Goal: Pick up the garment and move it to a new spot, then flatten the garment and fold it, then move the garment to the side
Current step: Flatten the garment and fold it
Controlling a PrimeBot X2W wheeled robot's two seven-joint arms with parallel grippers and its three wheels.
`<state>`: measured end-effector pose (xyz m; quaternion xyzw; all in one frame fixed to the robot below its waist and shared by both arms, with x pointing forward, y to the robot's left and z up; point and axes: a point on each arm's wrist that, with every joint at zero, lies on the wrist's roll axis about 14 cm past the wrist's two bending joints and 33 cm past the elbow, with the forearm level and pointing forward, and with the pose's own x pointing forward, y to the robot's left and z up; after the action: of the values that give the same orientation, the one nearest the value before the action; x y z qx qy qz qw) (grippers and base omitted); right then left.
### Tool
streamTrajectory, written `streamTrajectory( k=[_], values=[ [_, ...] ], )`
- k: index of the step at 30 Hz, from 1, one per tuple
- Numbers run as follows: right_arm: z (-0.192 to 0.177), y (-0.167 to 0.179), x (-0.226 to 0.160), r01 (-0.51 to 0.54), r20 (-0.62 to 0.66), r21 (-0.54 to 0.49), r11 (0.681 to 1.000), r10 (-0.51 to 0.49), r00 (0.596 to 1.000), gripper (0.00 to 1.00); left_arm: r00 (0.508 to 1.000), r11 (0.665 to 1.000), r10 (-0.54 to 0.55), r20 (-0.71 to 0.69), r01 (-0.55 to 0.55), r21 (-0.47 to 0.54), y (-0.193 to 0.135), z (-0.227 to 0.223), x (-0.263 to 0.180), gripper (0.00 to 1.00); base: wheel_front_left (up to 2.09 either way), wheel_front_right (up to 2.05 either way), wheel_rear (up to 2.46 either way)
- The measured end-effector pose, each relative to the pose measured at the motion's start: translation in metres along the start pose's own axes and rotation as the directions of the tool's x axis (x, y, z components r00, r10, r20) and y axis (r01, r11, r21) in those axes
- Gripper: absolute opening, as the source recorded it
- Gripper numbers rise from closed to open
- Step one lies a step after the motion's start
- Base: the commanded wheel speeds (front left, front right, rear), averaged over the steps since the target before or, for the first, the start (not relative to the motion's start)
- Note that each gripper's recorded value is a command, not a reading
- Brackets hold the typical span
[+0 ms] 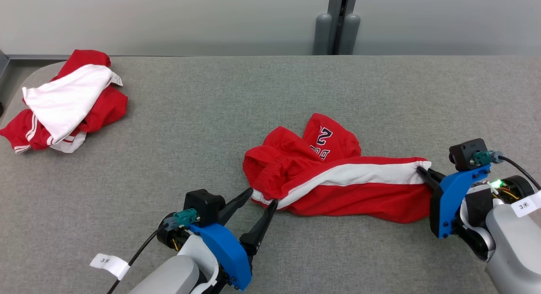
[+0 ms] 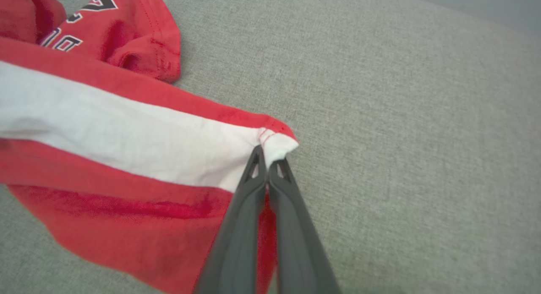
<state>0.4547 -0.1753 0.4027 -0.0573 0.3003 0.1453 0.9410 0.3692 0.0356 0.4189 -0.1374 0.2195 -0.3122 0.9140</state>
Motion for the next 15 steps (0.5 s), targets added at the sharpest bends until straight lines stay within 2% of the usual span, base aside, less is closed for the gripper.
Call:
streamTrajectory(
  k=[9, 15],
  values=[
    [-0.002, -0.002, -0.001, 0.003, 0.001, 0.006, 1.000, -0.003, 1.000, 0.00, 0.998, 0.998, -0.063, -0.032, 0.063, -0.006, -0.011, -0.003, 0.006, 1.00, 0.00, 0.00, 0.00],
    [-0.003, -0.002, -0.001, 0.000, -0.002, 0.009, 1.000, 0.000, 1.000, 0.00, 0.998, 0.999, -0.052, -0.036, 0.052, 0.001, -0.001, -0.001, 0.012, 1.00, 0.00, 0.00, 0.00]
  ],
)
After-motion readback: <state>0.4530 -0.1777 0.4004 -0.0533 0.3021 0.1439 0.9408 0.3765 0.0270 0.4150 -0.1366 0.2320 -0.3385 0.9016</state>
